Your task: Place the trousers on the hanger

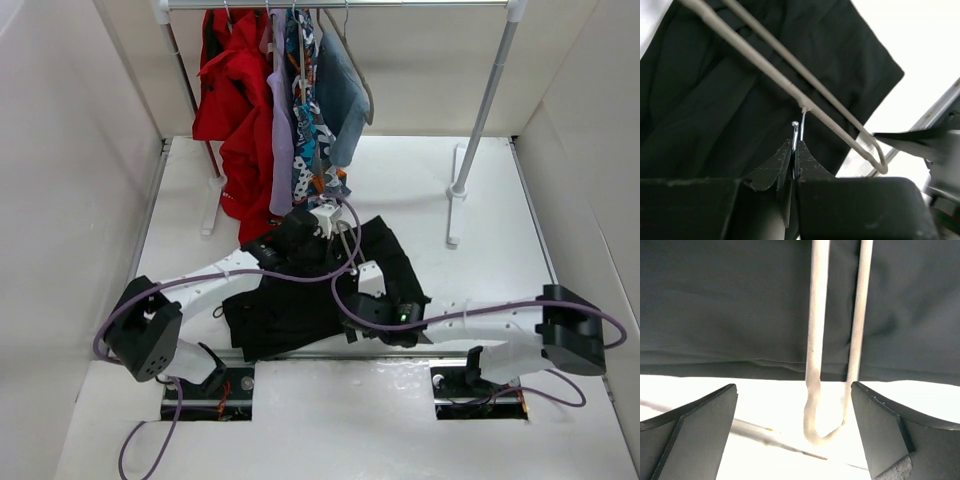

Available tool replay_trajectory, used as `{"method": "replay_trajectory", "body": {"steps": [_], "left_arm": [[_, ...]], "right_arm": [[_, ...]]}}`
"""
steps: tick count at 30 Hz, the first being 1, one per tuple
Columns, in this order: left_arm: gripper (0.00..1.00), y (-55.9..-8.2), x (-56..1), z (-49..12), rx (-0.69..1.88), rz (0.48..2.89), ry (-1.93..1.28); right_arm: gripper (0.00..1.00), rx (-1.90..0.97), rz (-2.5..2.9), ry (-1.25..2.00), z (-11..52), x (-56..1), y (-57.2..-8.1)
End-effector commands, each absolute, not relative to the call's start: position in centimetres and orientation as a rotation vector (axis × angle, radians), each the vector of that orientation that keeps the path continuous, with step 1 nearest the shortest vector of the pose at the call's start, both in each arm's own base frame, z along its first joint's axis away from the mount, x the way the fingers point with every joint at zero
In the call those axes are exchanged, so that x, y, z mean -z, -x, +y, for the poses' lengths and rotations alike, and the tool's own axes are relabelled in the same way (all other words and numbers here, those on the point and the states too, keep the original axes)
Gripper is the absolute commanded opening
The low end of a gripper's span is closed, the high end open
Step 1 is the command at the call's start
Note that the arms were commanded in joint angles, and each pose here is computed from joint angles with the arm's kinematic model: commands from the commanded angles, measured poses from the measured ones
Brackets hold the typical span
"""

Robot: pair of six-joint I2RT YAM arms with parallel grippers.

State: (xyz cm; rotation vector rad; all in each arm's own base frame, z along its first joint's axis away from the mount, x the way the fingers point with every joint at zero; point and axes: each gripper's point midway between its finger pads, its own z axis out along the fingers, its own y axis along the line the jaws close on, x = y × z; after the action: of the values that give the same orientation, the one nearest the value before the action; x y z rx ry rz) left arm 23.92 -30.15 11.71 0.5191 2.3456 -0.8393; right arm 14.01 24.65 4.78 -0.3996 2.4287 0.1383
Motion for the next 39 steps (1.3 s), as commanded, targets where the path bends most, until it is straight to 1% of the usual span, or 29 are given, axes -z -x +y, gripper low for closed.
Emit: {"method": "replay_trajectory", "body": {"steps": [1, 3, 5, 6, 7, 9, 10, 12, 13, 14, 16, 17, 18, 19, 22, 23, 25, 27, 29, 30, 31, 32, 34, 35, 38, 39], "left_arm": [[0.00, -24.5, -12.9, -29.3, 0.812, 2.294, -0.449], [0.00, -24.2, -12.5, -29.1, 0.816, 2.299, -0.439], [0.00, -24.1, -12.5, -28.9, 0.818, 2.293, -0.439], [0.00, -23.8, -11.9, -28.6, 0.806, 2.302, -0.453], [0.00, -23.9, -12.4, -28.7, 0.815, 2.282, -0.452], [0.00, -23.6, -12.0, -28.6, 0.817, 2.290, -0.469], [0.00, -23.5, -12.0, -28.7, 0.825, 2.287, -0.489], [0.00, -23.5, -12.0, -28.7, 0.818, 2.281, -0.504], [0.00, -23.5, -12.0, -28.7, 0.818, 2.281, -0.504], [0.00, -23.4, -11.9, -28.7, 0.816, 2.272, -0.535], [0.00, -23.5, -12.1, -28.9, 0.817, 2.262, -0.562], [0.00, -23.7, -12.1, -29.0, 0.812, 2.258, -0.572], [0.00, -23.9, -12.1, -29.2, 0.803, 2.251, -0.592], [0.00, -24.1, -12.2, -29.3, 0.803, 2.249, -0.592], [0.00, -24.4, -12.2, -29.5, 0.789, 2.236, -0.622], [0.00, -24.5, -12.2, -29.4, 0.783, 2.230, -0.637], [0.00, -24.8, -12.5, -29.6, 0.777, 2.227, -0.647], [0.00, -25.0, -12.5, -30.0, 0.767, 2.219, -0.697], [0.00, -25.0, -12.3, -30.4, 0.781, 2.224, -0.734], [0.00, -24.9, -13.0, -31.0, 0.813, 2.216, -0.750], [0.00, -25.0, -13.3, -31.5, 0.831, 2.203, -0.774], [0.00, -25.2, -14.1, -31.9, 0.848, 2.176, -0.791], [0.00, -25.6, -15.8, -32.9, 0.863, 2.140, -0.799], [0.00, -25.5, -15.9, -33.4, 0.868, 2.136, -0.809], [0.00, -25.9, -17.1, -34.3, 0.904, 2.122, -0.808], [0.00, -25.8, -17.5, -34.6, 0.917, 2.111, -0.813]], "right_arm": [[1.00, -0.223, 2.292, 0.464, 26.4, -12.7, -15.7], [1.00, -0.297, 2.255, 0.424, 27.0, -16.7, -16.9], [1.00, -0.304, 2.278, 0.397, 25.9, -18.2, -17.7], [1.00, -0.355, 2.302, 0.406, 25.9, -18.7, -17.7], [1.00, -0.367, 2.313, 0.344, 25.2, -19.4, -19.4], [1.00, -0.401, 2.416, 0.372, 24.8, -17.8, -20.3], [0.98, -0.378, 2.449, 0.281, 23.0, -17.4, -22.8], [0.92, -0.352, 2.503, 0.259, 21.9, -15.6, -25.0], [0.92, -0.328, 2.524, 0.193, 20.2, -14.7, -26.3], [0.88, -0.312, 2.546, 0.156, 19.4, -13.6, -26.9], [0.84, -0.302, 2.590, 0.119, 18.0, -11.8, -27.2], [0.80, -0.284, 2.636, 0.070, 16.1, -9.9, -27.0], [0.77, -0.325, 2.608, 0.043, 16.0, -9.7, -27.4], [0.76, -0.364, 2.621, -0.006, 15.2, -8.9, -27.6], [0.76, -0.378, 2.621, -0.069, 13.9, -6.4, -27.8], [0.76, -0.397, 2.625, -0.041, 14.3, -6.1, -28.0], [0.80, -0.387, 2.676, 0.017, 14.4, -3.9, -27.9], [0.80, -0.414, 2.712, 0.052, 15.0, -2.8, -27.4], [0.72, -0.456, 2.725, 0.053, 15.7, -1.8, -26.7], [0.66, -0.469, 2.727, 0.029, 15.5, -1.5, -26.6], [0.57, -0.471, 2.740, 0.010, 15.0, -0.8, -26.1], [0.33, -0.481, 2.724, -0.003, 15.2, -1.2, -26.4], [0.08, -0.519, 2.705, -0.007, 15.3, -1.7, -26.4], [0.00, -0.518, 2.706, -0.008, 15.2, -1.9, -26.2], [0.00, -0.549, 2.668, -0.011, 15.7, -4.0, -25.4], [0.00, -0.566, 2.617, -0.025, 15.9, -5.6, -25.1]]}}
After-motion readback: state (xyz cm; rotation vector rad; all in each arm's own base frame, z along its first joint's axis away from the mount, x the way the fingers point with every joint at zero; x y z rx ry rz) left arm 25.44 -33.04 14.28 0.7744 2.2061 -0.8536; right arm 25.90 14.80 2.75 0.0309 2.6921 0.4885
